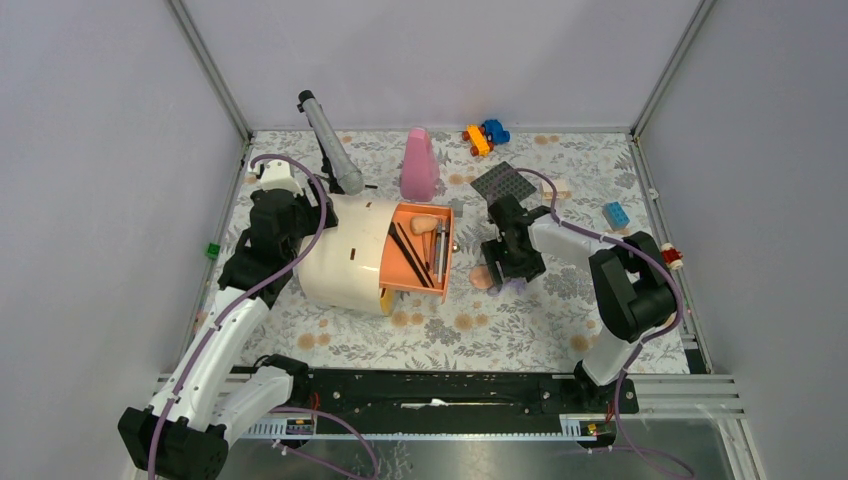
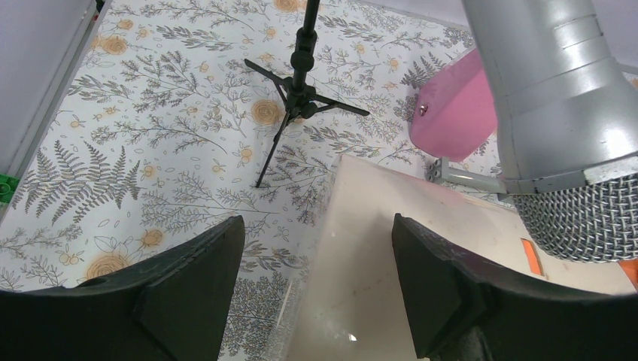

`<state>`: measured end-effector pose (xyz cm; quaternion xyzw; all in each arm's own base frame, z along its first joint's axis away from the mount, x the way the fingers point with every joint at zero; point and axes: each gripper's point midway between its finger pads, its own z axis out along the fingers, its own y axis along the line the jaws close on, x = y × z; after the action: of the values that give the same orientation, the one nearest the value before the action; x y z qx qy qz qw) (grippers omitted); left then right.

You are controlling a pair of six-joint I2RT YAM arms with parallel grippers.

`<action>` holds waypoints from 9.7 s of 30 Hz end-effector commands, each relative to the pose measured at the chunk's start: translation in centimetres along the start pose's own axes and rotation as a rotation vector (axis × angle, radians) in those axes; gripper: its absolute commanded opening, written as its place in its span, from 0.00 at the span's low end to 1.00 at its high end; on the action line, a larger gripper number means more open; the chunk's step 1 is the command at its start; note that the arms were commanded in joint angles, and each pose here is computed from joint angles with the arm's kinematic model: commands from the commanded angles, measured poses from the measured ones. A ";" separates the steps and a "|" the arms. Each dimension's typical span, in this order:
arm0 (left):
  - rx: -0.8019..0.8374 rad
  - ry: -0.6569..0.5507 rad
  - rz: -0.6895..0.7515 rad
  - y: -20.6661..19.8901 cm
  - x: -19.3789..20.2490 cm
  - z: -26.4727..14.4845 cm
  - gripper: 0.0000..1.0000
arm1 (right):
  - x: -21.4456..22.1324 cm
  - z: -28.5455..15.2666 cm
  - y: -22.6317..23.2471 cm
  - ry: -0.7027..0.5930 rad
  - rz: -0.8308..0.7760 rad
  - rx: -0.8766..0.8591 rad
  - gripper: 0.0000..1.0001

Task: Organize the makeup
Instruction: Pick up the makeup tool from the center of the board, then place the makeup tool in the drawer, then pick up the makeup tool from the center of the board, then place the makeup tool in the drawer.

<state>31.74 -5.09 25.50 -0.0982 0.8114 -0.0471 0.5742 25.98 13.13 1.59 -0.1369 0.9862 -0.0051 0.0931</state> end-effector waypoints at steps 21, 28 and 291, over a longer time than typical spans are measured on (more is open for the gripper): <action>-0.007 0.065 0.030 0.4 1.4 0.1 0.78 | 1.2 -1.4 2.2 -0.022 0.167 -0.117 0.43; -0.006 0.064 0.030 0.3 1.4 0.1 0.78 | 1.6 -2.8 3.1 -0.062 0.160 -0.193 0.80; -0.001 0.070 0.027 0.4 1.5 0.1 0.78 | -12.3 -23.8 22.2 -0.594 -0.123 -0.393 0.31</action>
<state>31.98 -5.23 25.37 -0.0961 0.8130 -0.0522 0.5719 27.25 37.58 24.30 -0.2197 0.8967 0.2096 0.3220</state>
